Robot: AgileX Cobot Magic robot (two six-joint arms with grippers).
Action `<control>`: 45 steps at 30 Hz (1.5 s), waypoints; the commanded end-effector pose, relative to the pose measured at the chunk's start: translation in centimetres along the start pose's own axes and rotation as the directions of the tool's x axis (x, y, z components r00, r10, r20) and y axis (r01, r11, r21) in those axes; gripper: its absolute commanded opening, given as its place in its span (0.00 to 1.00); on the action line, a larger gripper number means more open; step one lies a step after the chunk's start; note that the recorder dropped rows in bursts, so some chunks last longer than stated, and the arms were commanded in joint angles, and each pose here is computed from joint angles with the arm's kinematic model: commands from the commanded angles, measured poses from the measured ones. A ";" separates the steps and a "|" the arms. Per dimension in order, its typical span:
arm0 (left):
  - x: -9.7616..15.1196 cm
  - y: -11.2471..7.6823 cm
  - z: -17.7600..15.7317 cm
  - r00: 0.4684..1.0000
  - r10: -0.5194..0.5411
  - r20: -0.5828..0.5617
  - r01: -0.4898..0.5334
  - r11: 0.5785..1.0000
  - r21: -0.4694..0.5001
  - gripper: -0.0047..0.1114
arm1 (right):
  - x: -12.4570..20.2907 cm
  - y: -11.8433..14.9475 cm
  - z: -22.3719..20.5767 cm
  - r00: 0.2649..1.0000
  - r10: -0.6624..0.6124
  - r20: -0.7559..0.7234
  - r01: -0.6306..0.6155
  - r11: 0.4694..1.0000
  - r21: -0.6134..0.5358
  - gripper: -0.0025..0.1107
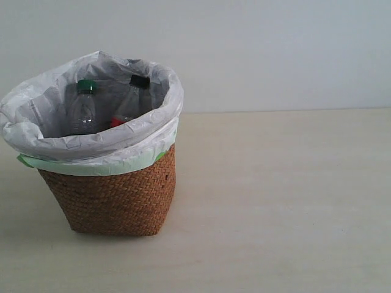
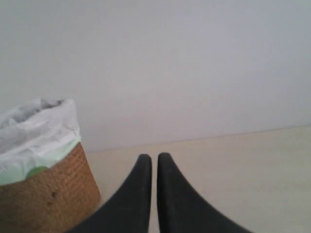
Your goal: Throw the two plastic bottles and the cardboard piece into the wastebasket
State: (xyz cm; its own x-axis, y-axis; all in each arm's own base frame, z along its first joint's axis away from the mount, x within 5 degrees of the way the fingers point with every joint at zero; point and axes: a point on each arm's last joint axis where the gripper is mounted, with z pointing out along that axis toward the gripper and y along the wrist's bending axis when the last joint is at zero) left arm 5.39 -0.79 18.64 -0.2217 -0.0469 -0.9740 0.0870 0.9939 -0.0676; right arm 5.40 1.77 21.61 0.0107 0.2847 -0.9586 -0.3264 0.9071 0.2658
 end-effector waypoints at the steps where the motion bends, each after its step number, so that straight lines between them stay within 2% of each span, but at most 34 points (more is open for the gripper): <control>1: 0.1 0.0 0.0 1.000 -0.008 0.001 0.008 1.000 -0.004 0.09 | 1.5 -0.8 -0.2 0.986 -0.080 -0.148 0.093 0.992 0.084 0.02; 10: 0.1 0.0 0.0 1.000 -0.008 0.001 0.008 1.000 -0.004 0.09 | 3.2 -1.7 -0.8 0.924 -0.122 -0.363 0.188 0.970 0.154 0.02; 45: 0.1 0.0 0.0 1.000 -0.008 0.001 0.008 1.000 -0.004 0.09 | 3.2 -1.7 -0.8 0.925 -0.122 -0.361 0.188 0.970 0.154 0.02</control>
State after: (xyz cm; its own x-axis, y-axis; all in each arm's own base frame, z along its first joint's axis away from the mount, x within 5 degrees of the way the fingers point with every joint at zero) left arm 5.39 -0.79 18.64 -0.2217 -0.0469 -0.9740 0.0870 0.9939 -0.0676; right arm 5.24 0.95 17.90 -0.3048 0.0495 -0.9511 -0.1702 0.9797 0.1056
